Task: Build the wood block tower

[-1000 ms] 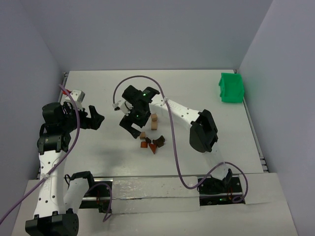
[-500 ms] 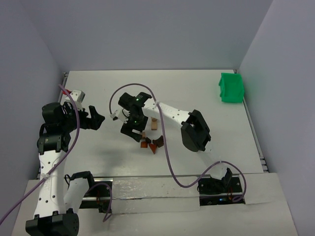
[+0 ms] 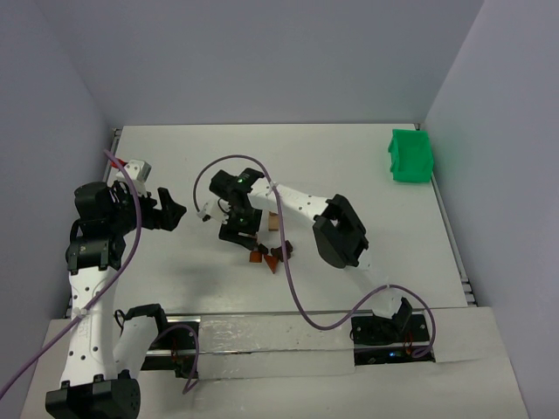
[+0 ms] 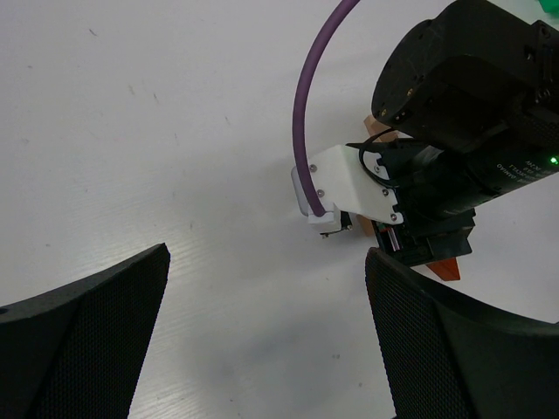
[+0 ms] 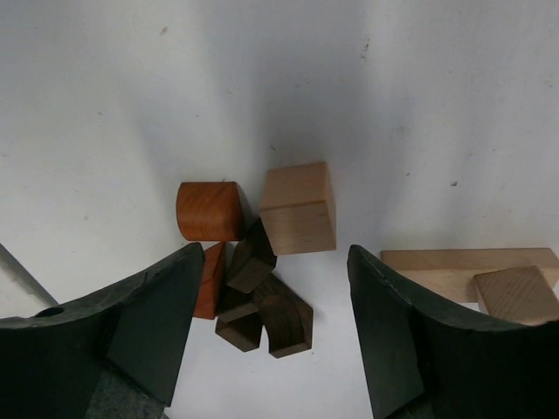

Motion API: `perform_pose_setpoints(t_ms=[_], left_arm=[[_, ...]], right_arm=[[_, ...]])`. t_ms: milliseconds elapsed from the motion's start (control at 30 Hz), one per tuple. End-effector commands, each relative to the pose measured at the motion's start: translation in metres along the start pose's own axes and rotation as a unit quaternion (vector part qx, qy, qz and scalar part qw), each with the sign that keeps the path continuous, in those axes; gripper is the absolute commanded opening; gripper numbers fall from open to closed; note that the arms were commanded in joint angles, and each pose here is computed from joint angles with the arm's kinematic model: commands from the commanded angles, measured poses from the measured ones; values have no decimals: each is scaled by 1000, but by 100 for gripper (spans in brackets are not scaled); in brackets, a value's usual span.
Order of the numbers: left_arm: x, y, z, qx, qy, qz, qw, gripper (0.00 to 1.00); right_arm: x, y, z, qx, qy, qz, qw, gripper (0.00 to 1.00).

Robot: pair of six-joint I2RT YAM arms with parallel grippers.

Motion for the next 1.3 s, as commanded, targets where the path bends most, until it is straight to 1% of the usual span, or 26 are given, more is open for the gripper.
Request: perform_pose_setpoints(t_ms=[0, 67, 333, 500, 567, 633, 700, 733, 767, 800, 833, 867, 967, 1033, 1100, 1133, 1233, 1267], left_arm=[[6, 13, -4, -12, -7, -20, 1000, 99], [5, 13, -4, -12, -6, -20, 1000, 99], [5, 13, -4, -12, -5, -20, 1000, 99], [5, 13, -4, -13, -4, -22, 1000, 99], [5, 14, -3, -12, -3, -22, 1000, 99], [5, 14, -3, -12, -2, -22, 1000, 99], [6, 14, -3, -13, -3, -23, 1000, 99], [6, 14, -3, -13, -3, -24, 1000, 99], [6, 14, -3, -13, -2, -24, 1000, 99], [6, 14, -3, -13, -1, -24, 1000, 99], [6, 14, -3, -13, 0, -25, 1000, 99], [6, 14, -3, -12, 1, -25, 1000, 99], [7, 15, -3, -13, 2, -28, 1000, 99], [7, 15, -2, -12, 5, -29, 1000, 99], [7, 15, -2, -12, 6, -29, 999, 99], [7, 16, -2, -11, 7, -30, 999, 99], [8, 16, -2, -11, 8, -32, 999, 99], [7, 16, -2, -11, 9, -31, 999, 99]], right_arm=[[-5, 7, -13, 23, -28, -4, 999, 71], [-7, 7, -15, 25, -34, -3, 999, 68], [-16, 4, -17, 29, -37, 4, 999, 62], [-17, 3, -15, 24, -31, 6, 999, 49], [-12, 4, -12, 20, -27, 2, 999, 47], [-8, 4, -6, 10, -21, -1, 1000, 43], [1, 4, -1, 3, -27, -13, 1000, 34], [3, 4, 0, -2, -27, -14, 1000, 28], [4, 3, 2, -8, -27, -13, 1000, 21], [7, 2, 3, -14, -26, -12, 999, 10], [11, 3, 4, -23, -27, -13, 999, 3], [17, 5, 5, -31, -28, -18, 999, 0], [42, 12, 9, -66, -31, -49, 996, 0], [69, 15, 11, -105, -43, -93, 989, 0], [91, 12, 6, -196, -73, -134, 969, 0], [98, 8, 3, -228, -86, -144, 959, 0], [123, -11, -11, -339, -116, -176, 917, 0], [125, -19, -19, -383, -113, -176, 900, 0]])
Point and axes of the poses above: each gripper's point midway between its finger pads, its own x axis back along the fingers, its own z axis along the line the jaws close on, y = z × x, the point moved 5 cm from there along x, back along the fingers, and after that the axes turned 8 degrees about x, right-handed, at the moved point
